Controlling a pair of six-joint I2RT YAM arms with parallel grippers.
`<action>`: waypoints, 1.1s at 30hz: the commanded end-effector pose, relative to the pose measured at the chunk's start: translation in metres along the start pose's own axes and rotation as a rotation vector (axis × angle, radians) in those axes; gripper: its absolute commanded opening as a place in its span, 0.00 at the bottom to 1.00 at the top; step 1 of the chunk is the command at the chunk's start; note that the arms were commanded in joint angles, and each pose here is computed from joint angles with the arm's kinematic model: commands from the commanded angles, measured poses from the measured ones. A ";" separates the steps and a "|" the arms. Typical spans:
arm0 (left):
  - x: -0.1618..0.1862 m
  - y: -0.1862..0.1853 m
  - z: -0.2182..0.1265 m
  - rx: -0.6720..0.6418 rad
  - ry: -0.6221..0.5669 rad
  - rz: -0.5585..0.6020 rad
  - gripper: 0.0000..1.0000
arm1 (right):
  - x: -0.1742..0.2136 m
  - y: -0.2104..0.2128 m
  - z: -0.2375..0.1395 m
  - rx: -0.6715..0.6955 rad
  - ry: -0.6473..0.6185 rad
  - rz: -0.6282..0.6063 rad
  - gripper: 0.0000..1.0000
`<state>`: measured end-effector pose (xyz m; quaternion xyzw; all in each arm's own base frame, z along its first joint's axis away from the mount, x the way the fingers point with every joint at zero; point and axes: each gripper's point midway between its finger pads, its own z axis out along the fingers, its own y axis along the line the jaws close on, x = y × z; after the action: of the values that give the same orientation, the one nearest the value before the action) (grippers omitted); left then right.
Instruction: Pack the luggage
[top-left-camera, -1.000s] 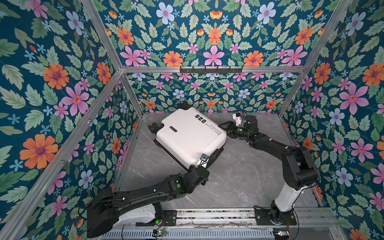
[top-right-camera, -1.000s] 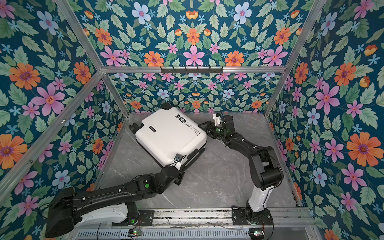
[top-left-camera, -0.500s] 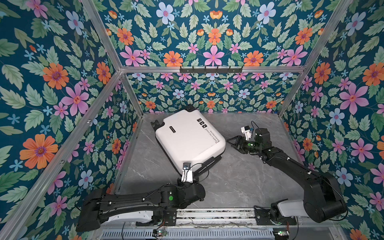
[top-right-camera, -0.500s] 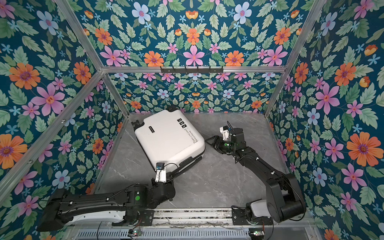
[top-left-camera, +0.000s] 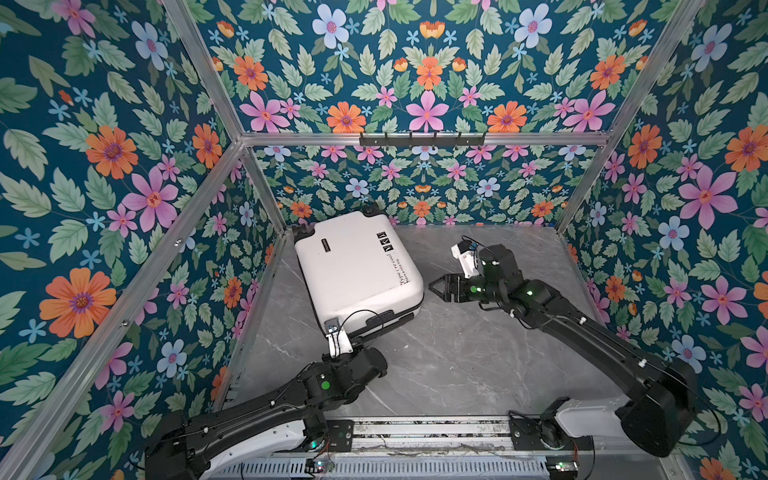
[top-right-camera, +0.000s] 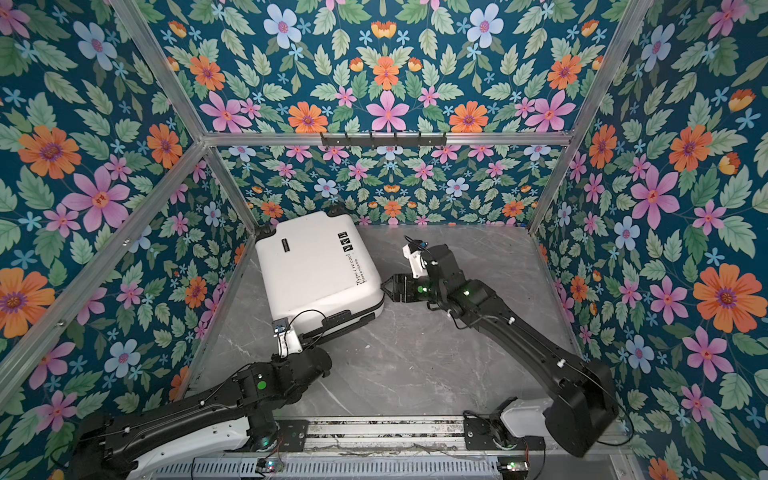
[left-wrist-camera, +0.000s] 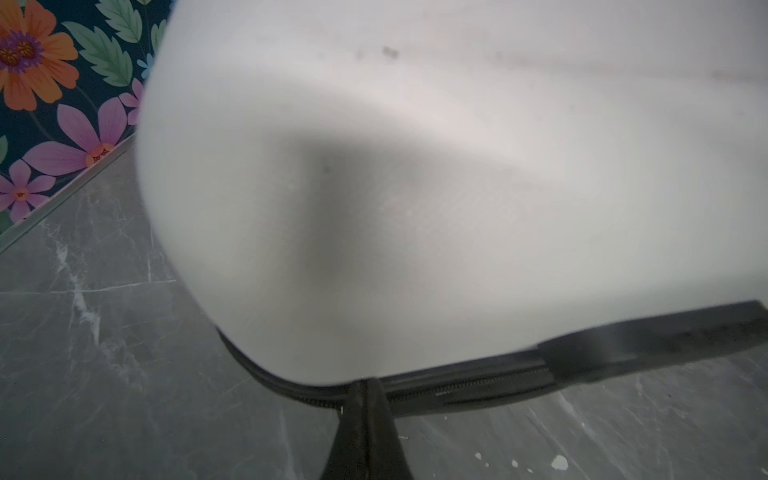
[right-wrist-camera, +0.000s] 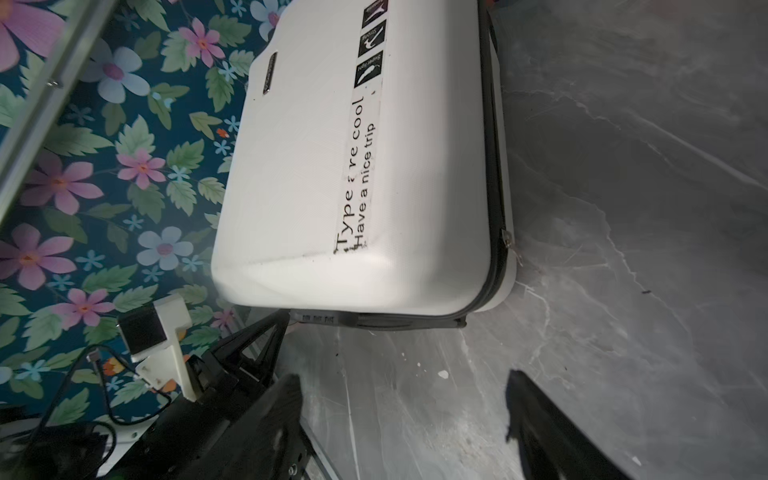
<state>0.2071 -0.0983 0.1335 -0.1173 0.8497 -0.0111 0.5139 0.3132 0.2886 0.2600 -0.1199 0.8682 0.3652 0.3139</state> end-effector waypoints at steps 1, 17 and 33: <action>0.004 -0.020 0.001 0.069 0.036 -0.024 0.00 | -0.010 -0.016 0.018 0.139 0.080 -0.023 0.83; -0.007 -0.041 0.000 0.139 0.008 -0.027 0.00 | -0.003 -0.019 0.095 0.111 0.299 0.140 0.89; -0.019 -0.136 -0.006 0.486 -0.092 -0.002 0.00 | 0.070 -0.018 0.094 -0.007 0.329 0.413 0.88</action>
<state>0.2308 -0.1756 0.1349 -0.0066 0.8323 -0.0939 0.5463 0.3596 0.3367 0.1894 0.0022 0.8886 0.4057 0.2139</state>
